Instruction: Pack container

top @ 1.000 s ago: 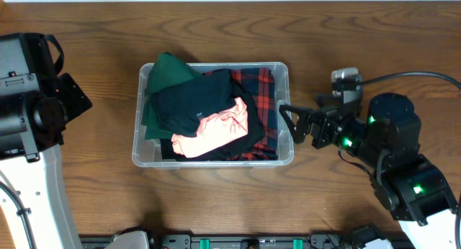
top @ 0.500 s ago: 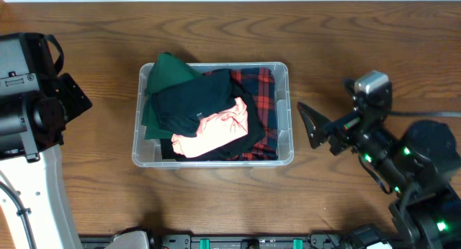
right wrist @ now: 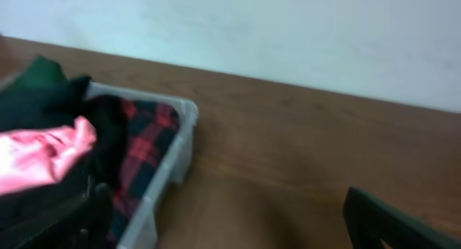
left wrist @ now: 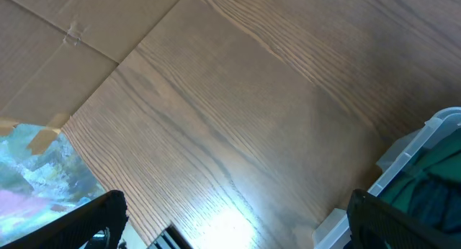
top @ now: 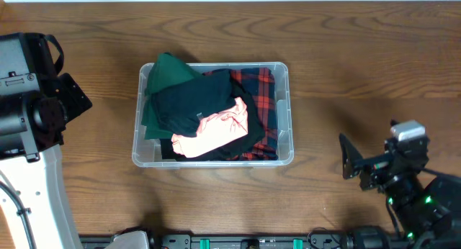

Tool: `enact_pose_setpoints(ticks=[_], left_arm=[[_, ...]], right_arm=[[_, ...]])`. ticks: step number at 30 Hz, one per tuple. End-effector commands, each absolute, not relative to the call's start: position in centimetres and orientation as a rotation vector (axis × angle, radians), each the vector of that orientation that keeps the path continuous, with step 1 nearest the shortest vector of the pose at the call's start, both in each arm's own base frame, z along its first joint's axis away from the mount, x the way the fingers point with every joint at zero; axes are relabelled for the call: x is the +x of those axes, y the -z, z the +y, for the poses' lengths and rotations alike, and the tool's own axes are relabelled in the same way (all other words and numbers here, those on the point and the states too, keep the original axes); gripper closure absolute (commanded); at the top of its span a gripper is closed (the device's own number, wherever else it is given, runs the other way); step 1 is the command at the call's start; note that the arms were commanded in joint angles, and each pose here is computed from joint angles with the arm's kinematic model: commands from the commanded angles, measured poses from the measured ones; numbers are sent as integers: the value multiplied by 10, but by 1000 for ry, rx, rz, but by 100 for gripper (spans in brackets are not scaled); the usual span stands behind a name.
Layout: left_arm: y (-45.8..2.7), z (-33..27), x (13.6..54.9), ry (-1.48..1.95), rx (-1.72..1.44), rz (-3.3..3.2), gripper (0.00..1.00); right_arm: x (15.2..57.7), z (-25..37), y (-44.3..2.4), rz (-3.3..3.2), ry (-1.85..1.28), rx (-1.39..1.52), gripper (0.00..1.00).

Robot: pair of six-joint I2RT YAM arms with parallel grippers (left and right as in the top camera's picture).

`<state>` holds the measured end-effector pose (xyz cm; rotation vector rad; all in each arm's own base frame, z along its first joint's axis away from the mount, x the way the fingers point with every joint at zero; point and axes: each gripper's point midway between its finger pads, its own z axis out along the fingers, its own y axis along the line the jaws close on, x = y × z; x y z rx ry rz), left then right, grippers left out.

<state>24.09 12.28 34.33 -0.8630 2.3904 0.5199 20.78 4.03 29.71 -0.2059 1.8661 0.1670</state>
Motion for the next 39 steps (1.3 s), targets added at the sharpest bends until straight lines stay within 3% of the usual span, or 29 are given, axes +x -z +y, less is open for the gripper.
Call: enact_pose_setpoints(ticks=[1,12,29,39], left_arm=[[-346,126,237,-542,-879,2375,2],[-346,126,237,-542,-879,2375,2],[-346,126,237,-542,-879,2375,2],[-346,126,237,-542,-879,2375,2]], right_arm=[[207,33,-265,1875,-126,-188,1],[210,35,-199,1780,-189,-120,1],[238,35,-155,1701,-200,-98,1],[241,35,-159,1665,-199,-98,1]])
